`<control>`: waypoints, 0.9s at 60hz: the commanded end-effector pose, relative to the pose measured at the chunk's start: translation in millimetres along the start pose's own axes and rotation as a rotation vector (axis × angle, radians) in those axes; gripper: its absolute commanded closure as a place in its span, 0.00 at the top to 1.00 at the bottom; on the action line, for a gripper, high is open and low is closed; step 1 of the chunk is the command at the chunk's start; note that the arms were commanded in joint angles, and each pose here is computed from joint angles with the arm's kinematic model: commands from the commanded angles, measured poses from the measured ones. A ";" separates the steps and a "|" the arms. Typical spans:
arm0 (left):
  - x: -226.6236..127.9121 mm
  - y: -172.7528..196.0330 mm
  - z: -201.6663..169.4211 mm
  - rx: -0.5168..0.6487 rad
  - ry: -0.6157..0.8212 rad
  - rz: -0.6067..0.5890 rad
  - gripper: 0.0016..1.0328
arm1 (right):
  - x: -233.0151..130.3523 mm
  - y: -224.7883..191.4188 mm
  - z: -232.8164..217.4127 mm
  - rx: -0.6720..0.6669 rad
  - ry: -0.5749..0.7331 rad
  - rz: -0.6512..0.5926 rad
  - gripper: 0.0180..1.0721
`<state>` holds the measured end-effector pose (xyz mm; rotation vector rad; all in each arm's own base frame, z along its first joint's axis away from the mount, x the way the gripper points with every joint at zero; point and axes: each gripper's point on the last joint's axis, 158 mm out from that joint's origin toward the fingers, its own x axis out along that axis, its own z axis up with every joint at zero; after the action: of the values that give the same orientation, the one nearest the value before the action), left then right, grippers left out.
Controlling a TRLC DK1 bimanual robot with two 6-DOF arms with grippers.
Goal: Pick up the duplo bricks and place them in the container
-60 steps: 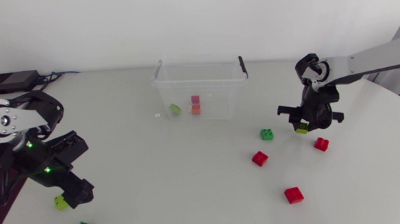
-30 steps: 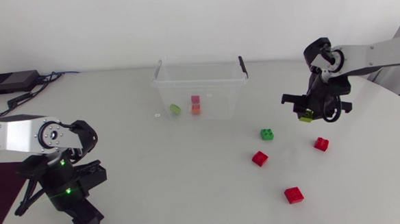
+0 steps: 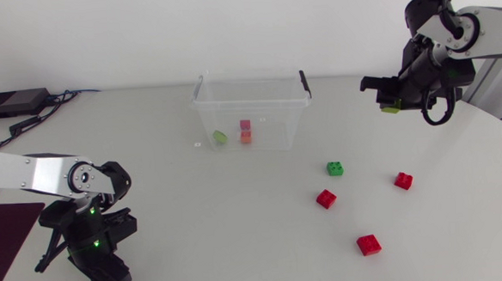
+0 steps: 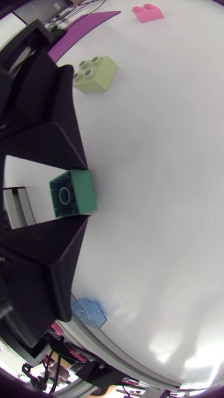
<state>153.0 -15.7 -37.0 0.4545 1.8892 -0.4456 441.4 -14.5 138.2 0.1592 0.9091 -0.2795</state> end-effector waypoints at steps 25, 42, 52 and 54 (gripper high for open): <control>-28.5 12.2 18.5 0.006 -0.104 0.051 0.28 | -39.5 162.1 44.3 -0.240 -0.196 0.271 0.24; -116.3 26.5 71.8 0.041 -0.400 0.161 0.28 | -8.1 239.3 44.9 -0.330 -0.204 0.332 0.24; -174.9 23.8 109.1 0.066 -0.606 0.137 0.28 | 10.3 264.8 42.7 -0.352 -0.189 0.337 0.33; -185.9 25.5 117.2 0.068 -0.644 0.144 0.28 | 14.0 267.9 41.8 -0.357 -0.181 0.332 0.45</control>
<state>299.4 -62.8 72.0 0.4266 1.3138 -0.4732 555.7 219.1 165.9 -0.0222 0.7133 0.1719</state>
